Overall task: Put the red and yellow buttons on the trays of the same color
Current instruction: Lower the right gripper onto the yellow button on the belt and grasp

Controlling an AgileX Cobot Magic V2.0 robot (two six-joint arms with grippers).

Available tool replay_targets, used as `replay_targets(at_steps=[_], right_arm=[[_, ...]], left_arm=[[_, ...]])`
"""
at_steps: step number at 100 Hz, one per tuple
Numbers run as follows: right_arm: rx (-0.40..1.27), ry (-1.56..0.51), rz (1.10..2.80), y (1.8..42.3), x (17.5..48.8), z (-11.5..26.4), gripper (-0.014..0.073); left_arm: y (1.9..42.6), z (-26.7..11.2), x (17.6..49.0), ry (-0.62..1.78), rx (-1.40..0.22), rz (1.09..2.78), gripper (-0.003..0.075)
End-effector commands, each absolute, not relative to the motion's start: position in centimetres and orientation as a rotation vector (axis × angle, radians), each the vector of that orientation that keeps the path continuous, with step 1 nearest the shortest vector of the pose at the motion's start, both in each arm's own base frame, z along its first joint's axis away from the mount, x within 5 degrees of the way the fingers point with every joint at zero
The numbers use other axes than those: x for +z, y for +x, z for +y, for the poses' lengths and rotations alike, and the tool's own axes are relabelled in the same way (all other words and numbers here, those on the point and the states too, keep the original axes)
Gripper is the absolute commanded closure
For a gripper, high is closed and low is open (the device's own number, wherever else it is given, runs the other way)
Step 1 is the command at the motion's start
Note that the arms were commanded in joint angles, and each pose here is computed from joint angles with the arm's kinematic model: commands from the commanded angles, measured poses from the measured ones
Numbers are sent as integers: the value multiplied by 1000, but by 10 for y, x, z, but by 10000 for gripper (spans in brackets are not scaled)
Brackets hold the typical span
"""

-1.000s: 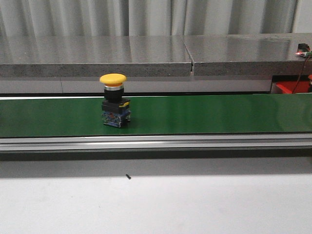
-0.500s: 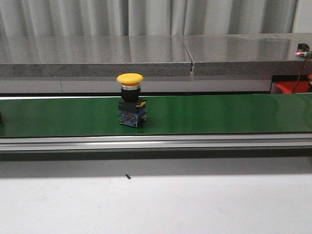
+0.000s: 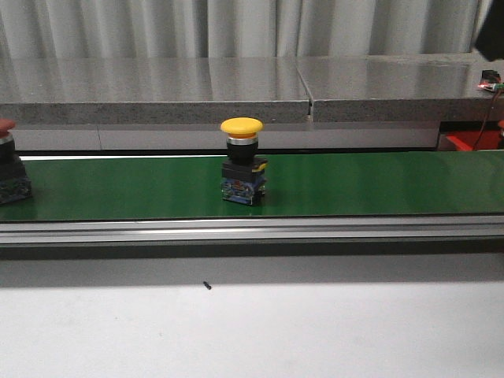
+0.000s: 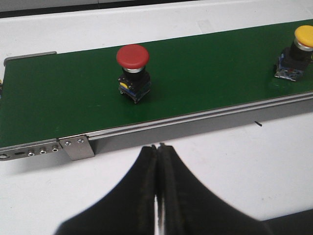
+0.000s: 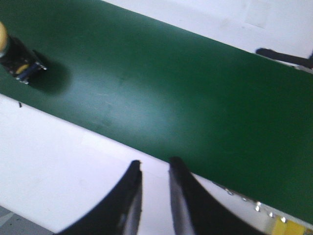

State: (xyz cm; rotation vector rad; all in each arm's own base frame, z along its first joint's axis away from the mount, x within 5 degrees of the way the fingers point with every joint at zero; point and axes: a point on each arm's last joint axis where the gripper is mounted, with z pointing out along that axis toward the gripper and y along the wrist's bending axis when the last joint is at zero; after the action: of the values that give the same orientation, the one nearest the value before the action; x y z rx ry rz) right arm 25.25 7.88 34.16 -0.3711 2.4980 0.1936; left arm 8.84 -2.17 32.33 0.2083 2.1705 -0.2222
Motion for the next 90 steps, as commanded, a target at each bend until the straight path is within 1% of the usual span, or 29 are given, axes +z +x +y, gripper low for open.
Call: replay_targets(at_steps=[1, 6, 10, 17, 43, 66, 80, 90], right_arm=[[213, -426, 2426, 262, 361, 92, 171], [222, -450, 2438, 269, 361, 100, 71], [228, -471, 2460, 274, 359, 106, 10], [241, -517, 2494, 280, 357, 118, -38], [278, -655, 2556, 298, 341, 159, -41], [256, -803, 2535, 316, 315, 171, -41], [308, -790, 2458, 328, 309, 180, -39], [302, -783, 2458, 335, 300, 183, -39]], left_arm=[[91, -23, 336, 194, -243, 2091, 741], [91, -23, 336, 194, -243, 2091, 741], [91, -23, 336, 194, -243, 2091, 741], [91, -23, 336, 194, -243, 2091, 741], [91, -23, 336, 194, -243, 2091, 741], [91, -23, 336, 194, -243, 2091, 741], [91, -23, 336, 194, -243, 2091, 741], [91, -23, 336, 194, -243, 2091, 741]])
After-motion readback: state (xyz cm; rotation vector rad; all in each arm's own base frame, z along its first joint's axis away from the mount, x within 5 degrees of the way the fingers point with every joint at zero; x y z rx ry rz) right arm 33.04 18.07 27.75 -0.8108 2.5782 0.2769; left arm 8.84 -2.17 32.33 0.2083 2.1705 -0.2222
